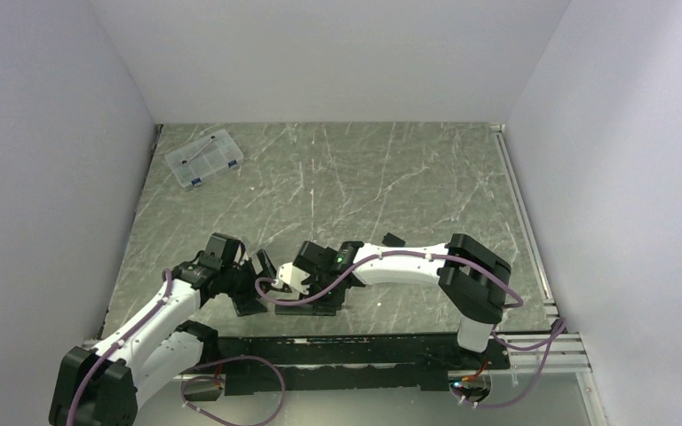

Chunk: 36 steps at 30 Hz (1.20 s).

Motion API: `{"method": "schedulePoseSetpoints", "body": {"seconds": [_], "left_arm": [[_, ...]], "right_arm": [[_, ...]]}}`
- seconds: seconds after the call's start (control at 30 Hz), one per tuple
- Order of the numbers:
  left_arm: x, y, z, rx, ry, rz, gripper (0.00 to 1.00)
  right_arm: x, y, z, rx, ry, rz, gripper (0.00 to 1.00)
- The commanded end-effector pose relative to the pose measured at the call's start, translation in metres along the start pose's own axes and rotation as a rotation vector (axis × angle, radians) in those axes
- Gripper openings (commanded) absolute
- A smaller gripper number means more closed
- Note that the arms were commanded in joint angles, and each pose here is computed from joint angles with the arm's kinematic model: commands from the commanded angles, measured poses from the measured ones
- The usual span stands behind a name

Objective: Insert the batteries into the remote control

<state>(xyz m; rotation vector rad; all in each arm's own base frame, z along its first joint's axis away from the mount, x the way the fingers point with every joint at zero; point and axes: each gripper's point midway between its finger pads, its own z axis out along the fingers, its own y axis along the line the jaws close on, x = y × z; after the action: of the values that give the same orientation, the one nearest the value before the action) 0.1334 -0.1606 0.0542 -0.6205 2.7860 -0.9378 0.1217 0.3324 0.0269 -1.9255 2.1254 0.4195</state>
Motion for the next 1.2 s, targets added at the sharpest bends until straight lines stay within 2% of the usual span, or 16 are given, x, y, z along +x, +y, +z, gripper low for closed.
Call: {"method": "schedulePoseSetpoints", "body": {"seconds": [0.0, 0.87, 1.0, 1.17], "left_arm": [[-0.0013, -0.0067, -0.0003, 0.032, 0.000, 0.010, 0.94], [-0.0015, -0.0069, -0.0002, 0.034, -0.001, 0.011, 0.94], [-0.0011, -0.0069, -0.0003, 0.034, 0.001, 0.011, 0.94], [-0.0015, -0.0069, -0.0002, 0.033, -0.001, 0.010, 0.94]], "right_arm": [[-0.0258, -0.0054, -0.0006, 0.025, -0.070, -0.020, 0.30], [-0.0306, -0.0081, 0.0013, 0.035, -0.076, -0.011, 0.16], [-0.0311, -0.0080, 0.0007, 0.035, -0.079, -0.011, 0.16], [-0.0330, -0.0092, -0.0013, 0.045, -0.090, -0.008, 0.23]]}}
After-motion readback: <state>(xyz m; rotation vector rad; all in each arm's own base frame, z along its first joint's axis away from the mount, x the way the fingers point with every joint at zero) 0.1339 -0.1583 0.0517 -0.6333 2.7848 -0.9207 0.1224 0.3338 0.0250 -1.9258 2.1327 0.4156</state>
